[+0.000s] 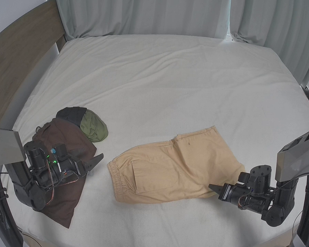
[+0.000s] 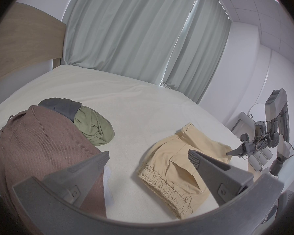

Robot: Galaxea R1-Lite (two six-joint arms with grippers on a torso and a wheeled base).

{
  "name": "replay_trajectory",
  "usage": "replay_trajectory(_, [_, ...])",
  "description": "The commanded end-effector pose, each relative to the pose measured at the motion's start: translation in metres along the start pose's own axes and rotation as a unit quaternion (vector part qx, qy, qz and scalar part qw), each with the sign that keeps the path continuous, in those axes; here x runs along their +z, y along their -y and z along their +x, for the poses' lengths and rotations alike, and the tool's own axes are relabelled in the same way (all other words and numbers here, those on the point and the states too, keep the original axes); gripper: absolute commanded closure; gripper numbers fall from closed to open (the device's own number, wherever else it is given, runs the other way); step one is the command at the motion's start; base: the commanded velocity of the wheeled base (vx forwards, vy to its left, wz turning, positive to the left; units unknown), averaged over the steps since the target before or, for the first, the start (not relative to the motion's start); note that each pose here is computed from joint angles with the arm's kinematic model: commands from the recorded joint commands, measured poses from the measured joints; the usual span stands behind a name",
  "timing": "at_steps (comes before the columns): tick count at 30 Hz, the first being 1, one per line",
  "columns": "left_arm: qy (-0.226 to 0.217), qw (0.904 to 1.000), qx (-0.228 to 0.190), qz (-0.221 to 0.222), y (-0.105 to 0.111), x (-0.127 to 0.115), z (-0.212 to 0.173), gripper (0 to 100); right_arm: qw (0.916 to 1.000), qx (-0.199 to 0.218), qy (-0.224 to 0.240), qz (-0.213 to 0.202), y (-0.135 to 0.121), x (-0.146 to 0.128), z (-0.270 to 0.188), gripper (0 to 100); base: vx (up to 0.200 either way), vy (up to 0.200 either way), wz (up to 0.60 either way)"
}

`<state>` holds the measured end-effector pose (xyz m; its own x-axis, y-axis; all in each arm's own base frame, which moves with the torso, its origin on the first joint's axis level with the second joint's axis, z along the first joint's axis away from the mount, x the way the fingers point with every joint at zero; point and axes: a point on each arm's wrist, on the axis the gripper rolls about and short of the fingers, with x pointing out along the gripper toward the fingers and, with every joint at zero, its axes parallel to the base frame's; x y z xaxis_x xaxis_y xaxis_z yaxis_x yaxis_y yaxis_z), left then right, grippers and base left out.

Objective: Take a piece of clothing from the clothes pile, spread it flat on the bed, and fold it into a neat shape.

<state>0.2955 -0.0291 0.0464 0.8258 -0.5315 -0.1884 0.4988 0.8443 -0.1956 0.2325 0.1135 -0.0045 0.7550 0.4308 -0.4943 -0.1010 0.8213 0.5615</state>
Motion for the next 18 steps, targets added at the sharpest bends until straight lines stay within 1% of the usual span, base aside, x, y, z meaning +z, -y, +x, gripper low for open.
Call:
replay_trajectory(1, [-0.001,1.0,0.0,0.0,0.0,-0.001,0.0,0,0.9996,0.001,-0.027,-0.011,-0.003,-0.011,-0.009,0,0.0,0.0,0.0])
replay_trajectory(4, [0.0,1.0,-0.001,0.0,0.0,0.0,0.001,0,0.9984,0.003,-0.048,-0.029,-0.005,-0.019,-0.016,0,0.0,0.0,0.0])
replay_trajectory(5, [0.001,1.0,-0.001,0.0,0.0,0.0,0.001,0,0.9973,0.008,-0.061,-0.039,-0.006,-0.024,-0.021,0,0.0,0.0,0.0])
replay_trajectory(6, [0.001,1.0,-0.001,0.0,0.0,0.0,0.001,0,0.9971,0.009,-0.063,-0.041,-0.007,-0.024,-0.021,0,0.0,0.0,0.0])
replay_trajectory(8, [0.002,1.0,-0.003,0.001,0.001,0.001,0.001,0,0.9932,0.031,-0.092,-0.065,-0.012,-0.032,-0.032,0,0.0,0.0,0.0])
replay_trajectory(10, [0.004,1.0,-0.004,0.002,0.001,0.002,0.001,0,0.9903,0.045,-0.104,-0.08,-0.017,-0.036,-0.038,0,0.0,0.0,0.0])
replay_trajectory(14, [0.004,0.9999,-0.01,0.002,0.001,0.002,0.001,0,0.9854,0.094,-0.099,-0.102,-0.036,-0.038,-0.048,0,0.0,0.0,0.0])
replay_trajectory(18, [0.003,0.9999,-0.016,0.002,0.002,0.002,0.001,0,0.9785,0.149,-0.089,-0.112,-0.053,-0.033,-0.057,0,0.0,0.0,0.0])
